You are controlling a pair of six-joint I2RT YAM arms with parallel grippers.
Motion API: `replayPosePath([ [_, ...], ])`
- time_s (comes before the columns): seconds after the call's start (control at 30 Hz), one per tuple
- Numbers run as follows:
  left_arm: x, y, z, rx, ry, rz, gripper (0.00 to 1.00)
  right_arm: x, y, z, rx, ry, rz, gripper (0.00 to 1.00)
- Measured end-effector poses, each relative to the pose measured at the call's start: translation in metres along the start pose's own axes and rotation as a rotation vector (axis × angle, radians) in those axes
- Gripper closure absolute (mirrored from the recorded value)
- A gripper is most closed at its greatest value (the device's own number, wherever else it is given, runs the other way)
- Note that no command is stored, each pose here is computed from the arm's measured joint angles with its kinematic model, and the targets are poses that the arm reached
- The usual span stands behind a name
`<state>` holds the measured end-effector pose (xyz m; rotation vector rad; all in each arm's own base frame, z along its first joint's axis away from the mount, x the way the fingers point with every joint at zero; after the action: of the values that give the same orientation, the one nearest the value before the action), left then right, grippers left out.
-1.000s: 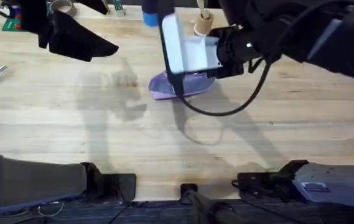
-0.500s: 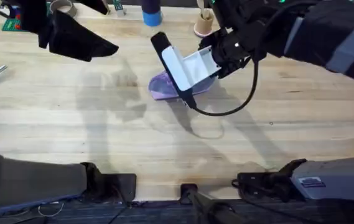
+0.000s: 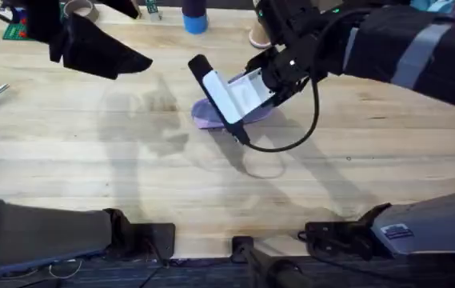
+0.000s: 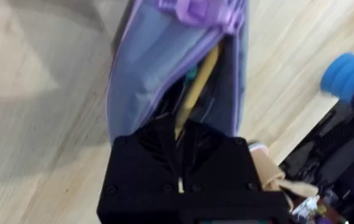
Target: Unzip the bag, pick up the pens from the table one at a time and place them inside, then zip the bag closed.
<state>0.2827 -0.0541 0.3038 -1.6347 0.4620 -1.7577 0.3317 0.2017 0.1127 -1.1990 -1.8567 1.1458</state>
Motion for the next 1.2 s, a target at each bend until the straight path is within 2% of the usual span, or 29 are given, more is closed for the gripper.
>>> replayPosePath([
  [0.03, 0.000, 0.000, 0.000, 0.000, 0.000, 0.000, 0.006, 0.004, 0.000, 0.000, 0.000, -0.005, -0.011, 0.968],
  [0.07, 0.000, 0.000, 0.000, 0.000, 0.000, 0.000, 0.006, 0.023, -0.001, 0.003, 0.006, -0.020, -0.073, 0.968],
  [0.3, 0.000, 0.000, 0.000, 0.000, 0.000, 0.000, 0.006, 0.033, -0.001, 0.003, 0.011, 0.031, -0.120, 0.945],
  [0.33, 0.000, 0.000, 0.000, 0.000, 0.000, 0.000, 0.007, 0.033, -0.001, 0.003, 0.011, 0.037, -0.123, 0.881],
  [0.5, 0.000, 0.000, 0.000, 0.000, 0.000, 0.000, 0.006, 0.035, -0.002, 0.003, 0.013, 0.046, -0.137, 0.155],
  [0.53, 0.000, 0.000, 0.000, 0.000, 0.000, 0.000, 0.006, 0.035, -0.002, 0.003, 0.014, 0.046, -0.135, 0.046],
  [0.57, 0.000, 0.000, 0.000, 0.000, 0.000, 0.000, 0.006, 0.035, -0.002, 0.003, 0.013, 0.046, -0.133, 0.016],
  [0.83, 0.000, 0.000, 0.000, 0.000, 0.000, 0.000, 0.006, 0.029, -0.001, 0.001, 0.003, 0.129, -0.088, 0.005],
  [1.0, -0.002, 0.000, 0.000, 0.001, 0.025, 0.013, 0.006, 0.026, -0.010, -0.003, -0.020, 0.275, -0.074, 0.006],
  [1.2, -0.003, 0.000, 0.002, 0.006, 0.081, 0.020, 0.006, 0.026, -0.045, -0.016, -0.104, 0.516, -0.118, 0.005],
])
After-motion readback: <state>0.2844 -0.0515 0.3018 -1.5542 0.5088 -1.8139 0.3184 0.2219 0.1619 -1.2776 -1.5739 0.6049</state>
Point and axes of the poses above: each hand's point on the last joint's axis, 136 mm out from that joint toward the fingers, its own y axis out along the fingers, its own z axis along the line the jaws close on, x = y × z, the point moved 1 cm from there along -y, back along the fingers, and after that the axes turned 13 degrees about y, right-handed, at the moved point
